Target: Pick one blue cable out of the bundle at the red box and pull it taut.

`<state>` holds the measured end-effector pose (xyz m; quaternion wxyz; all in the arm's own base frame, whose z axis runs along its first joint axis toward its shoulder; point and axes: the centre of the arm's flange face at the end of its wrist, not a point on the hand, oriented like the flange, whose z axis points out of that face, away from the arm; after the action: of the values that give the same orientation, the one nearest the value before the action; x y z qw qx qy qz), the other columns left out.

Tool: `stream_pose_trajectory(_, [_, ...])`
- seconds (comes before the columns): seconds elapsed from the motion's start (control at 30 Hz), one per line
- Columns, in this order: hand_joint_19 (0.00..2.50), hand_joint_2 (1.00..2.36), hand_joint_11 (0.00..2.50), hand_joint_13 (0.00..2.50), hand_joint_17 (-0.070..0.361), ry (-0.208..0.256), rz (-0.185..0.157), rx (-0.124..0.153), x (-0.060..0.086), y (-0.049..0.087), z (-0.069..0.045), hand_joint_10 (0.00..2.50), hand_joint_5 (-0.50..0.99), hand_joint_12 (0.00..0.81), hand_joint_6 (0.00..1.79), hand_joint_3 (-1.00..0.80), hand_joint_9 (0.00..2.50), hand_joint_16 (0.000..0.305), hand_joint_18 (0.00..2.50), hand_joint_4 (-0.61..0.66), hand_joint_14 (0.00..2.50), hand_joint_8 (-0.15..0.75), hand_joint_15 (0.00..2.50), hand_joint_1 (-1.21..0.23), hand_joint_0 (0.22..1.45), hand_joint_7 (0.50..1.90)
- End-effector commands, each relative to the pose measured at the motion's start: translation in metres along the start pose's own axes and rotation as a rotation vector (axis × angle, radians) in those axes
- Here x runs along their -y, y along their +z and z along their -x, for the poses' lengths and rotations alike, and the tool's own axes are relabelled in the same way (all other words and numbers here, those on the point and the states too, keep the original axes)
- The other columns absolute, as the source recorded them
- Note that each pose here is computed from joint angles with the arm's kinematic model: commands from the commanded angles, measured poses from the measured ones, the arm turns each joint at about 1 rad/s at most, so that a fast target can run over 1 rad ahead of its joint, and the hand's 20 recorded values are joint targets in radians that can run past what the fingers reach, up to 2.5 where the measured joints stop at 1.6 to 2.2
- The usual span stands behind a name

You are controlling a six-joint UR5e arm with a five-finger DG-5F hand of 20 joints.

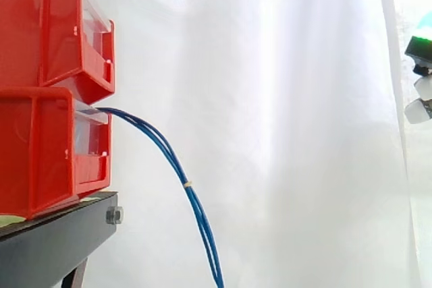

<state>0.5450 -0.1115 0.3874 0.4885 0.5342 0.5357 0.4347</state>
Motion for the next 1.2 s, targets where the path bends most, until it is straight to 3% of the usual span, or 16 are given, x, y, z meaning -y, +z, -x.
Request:
stream_pose_trajectory(0.0, [0.11, 1.00, 0.13, 0.00, 0.149, 0.000, -0.005, -0.005, 0.000, 0.000, -0.002, 0.00, -0.25, 0.397, 0.50, -0.50, 0.18, 0.066, 0.00, 0.24, 0.00, 0.311, 0.08, -0.59, 0.39, 0.72])
stream_pose_trajectory(0.13, [0.11, 1.00, 0.13, 0.00, 0.148, -0.015, -0.028, -0.012, 0.002, -0.002, -0.005, 0.00, -0.25, 0.393, 0.50, -0.50, 0.17, 0.066, 0.00, 0.24, 0.00, 0.305, 0.09, -0.59, 0.40, 0.72])
stream_pose_trajectory(0.47, [0.11, 1.00, 0.12, 0.00, 0.140, -0.027, -0.023, -0.018, 0.002, -0.001, -0.007, 0.00, -0.25, 0.377, 0.50, -0.50, 0.18, 0.062, 0.00, 0.24, 0.00, 0.295, 0.09, -0.58, 0.44, 0.73])
stream_pose_trajectory(0.57, [0.11, 1.00, 0.13, 0.00, 0.140, -0.021, -0.005, -0.016, 0.001, 0.001, -0.006, 0.00, -0.25, 0.375, 0.50, -0.50, 0.19, 0.062, 0.00, 0.24, 0.00, 0.296, 0.08, -0.58, 0.44, 0.73])
stream_pose_trajectory(0.67, [0.11, 1.00, 0.13, 0.00, 0.140, -0.015, 0.050, -0.010, -0.005, 0.006, -0.006, 0.00, -0.25, 0.374, 0.50, -0.50, 0.20, 0.062, 0.00, 0.24, 0.00, 0.297, 0.08, -0.58, 0.45, 0.73])
stream_pose_trajectory(0.9, [0.11, 1.00, 0.15, 0.00, 0.140, -0.011, 0.065, -0.009, -0.007, 0.008, -0.007, 0.00, -0.24, 0.374, 0.50, -0.50, 0.26, 0.062, 0.00, 0.23, 0.00, 0.303, 0.08, -0.58, 0.46, 0.73])
stream_pose_trajectory(1.17, [0.13, 1.00, 0.16, 0.00, 0.137, -0.003, 0.106, 0.000, -0.007, 0.015, -0.009, 0.01, -0.24, 0.373, 0.50, -0.50, 0.29, 0.061, 0.00, 0.23, 0.00, 0.303, 0.09, -0.59, 0.47, 0.73])
